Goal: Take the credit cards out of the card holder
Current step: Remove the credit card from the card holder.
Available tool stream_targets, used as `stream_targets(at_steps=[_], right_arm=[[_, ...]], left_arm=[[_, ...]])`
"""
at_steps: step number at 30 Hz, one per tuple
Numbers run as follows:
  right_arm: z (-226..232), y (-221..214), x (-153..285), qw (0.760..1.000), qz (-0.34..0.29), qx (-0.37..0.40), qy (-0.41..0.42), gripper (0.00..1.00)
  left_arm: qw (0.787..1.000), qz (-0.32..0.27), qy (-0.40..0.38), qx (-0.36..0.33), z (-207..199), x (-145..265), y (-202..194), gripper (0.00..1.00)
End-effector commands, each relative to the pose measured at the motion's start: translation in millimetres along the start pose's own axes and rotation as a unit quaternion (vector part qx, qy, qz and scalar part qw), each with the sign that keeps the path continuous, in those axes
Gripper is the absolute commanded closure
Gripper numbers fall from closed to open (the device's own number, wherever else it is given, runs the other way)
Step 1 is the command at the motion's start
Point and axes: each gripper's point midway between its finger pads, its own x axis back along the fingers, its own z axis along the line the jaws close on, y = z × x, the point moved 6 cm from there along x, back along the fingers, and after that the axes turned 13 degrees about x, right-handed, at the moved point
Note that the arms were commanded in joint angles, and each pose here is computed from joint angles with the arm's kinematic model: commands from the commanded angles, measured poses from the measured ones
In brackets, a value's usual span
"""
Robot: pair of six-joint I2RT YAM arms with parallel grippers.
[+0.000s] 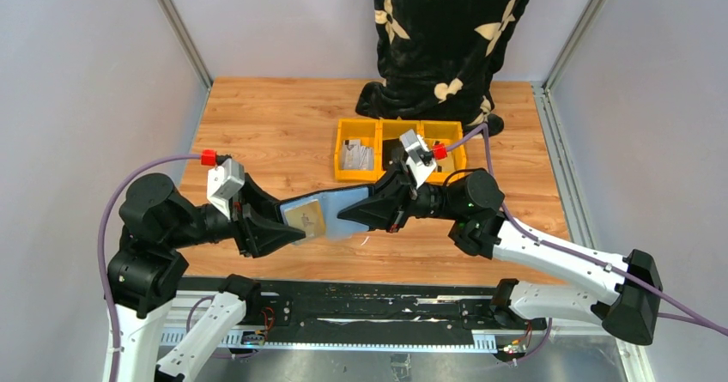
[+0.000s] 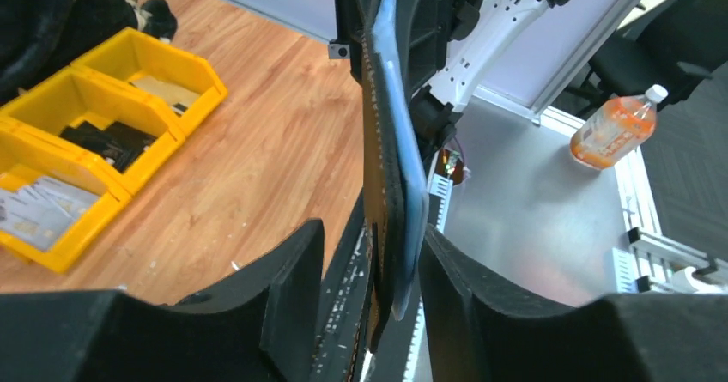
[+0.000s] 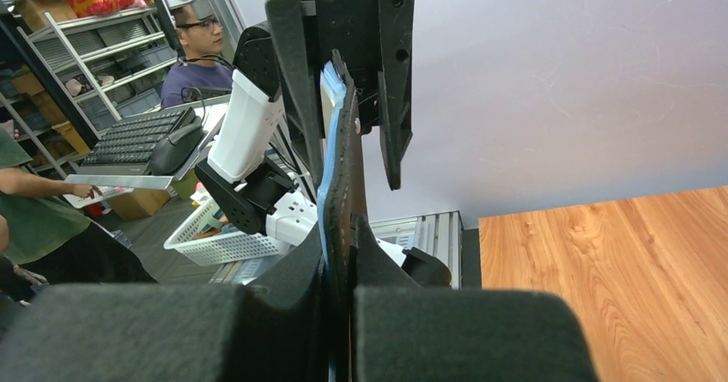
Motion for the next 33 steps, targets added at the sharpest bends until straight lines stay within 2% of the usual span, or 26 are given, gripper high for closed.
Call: stream_targets(at_steps=[1,3,6,12,13,15,18,20,22,24,26,29,31,33], right_arm=[[5.8,11.5,4.2,1.000,-0.026,0.009,0.009,1.00],[6.1,11.4,4.7,1.000,-0.026,0.009,0.009,1.00],[6.2,10.8,5.1,1.000,-0.026,0.007,0.008,1.00],[8.8,7.6,3.0,0.999,-0.020,-0.018,0.024,1.00],[9.5,7.2,2.2,0.999,-0.011,-0.027,0.028,0.96],[9.8,6.5,0.3,0.999,0.016,-0.039,0.029,0.79],[-4.2,4.1,6.6,0.996,0.073,-0.028,-0.039,0.56],[-23.6,8.6,19.3,0.984,0.110,-0.005,-0.141,0.51],[-46.7,16.6,39.6,0.952,0.143,0.011,-0.271,0.45],[-54.5,28.0,50.2,0.931,0.159,0.038,-0.326,0.40],[-54.4,38.3,52.8,0.927,0.147,0.046,-0.342,0.38],[-45.1,43.9,42.5,0.947,0.104,0.028,-0.302,0.43],[-33.6,35.8,28.3,0.970,0.087,0.000,-0.225,0.43],[-23.8,23.0,15.3,0.984,0.090,-0.038,-0.149,0.42]], left_arm=[[1.000,-0.016,-0.024,-0.009,-9.6,0.2,8.0,0.49],[0.999,-0.016,-0.032,-0.010,-11.5,-0.1,8.7,0.49],[0.999,-0.013,-0.040,-0.006,-11.4,-1.2,8.4,0.55],[0.998,-0.007,-0.055,0.008,-9.9,-4.4,7.0,0.80],[0.999,-0.008,-0.048,0.010,-8.2,-4.5,6.9,0.84],[0.999,-0.006,-0.028,0.015,-3.7,-4.5,6.6,0.91],[1.000,0.008,0.012,0.020,5.0,-3.0,4.1,0.96],[0.998,0.010,0.055,0.016,15.5,-1.8,4.7,1.00],[0.995,0.027,0.092,0.022,26.5,0.1,-2.0,1.00],[0.990,0.045,0.126,0.036,40.2,0.1,-9.5,1.00],[0.984,0.062,0.159,0.048,54.2,-0.3,-16.1,1.00],[0.978,0.081,0.182,0.061,66.0,-0.8,-22.8,1.00],[0.978,0.088,0.176,0.065,67.6,-2.7,-24.9,1.00],[0.980,0.092,0.159,0.071,65.4,-5.0,-25.2,1.00]])
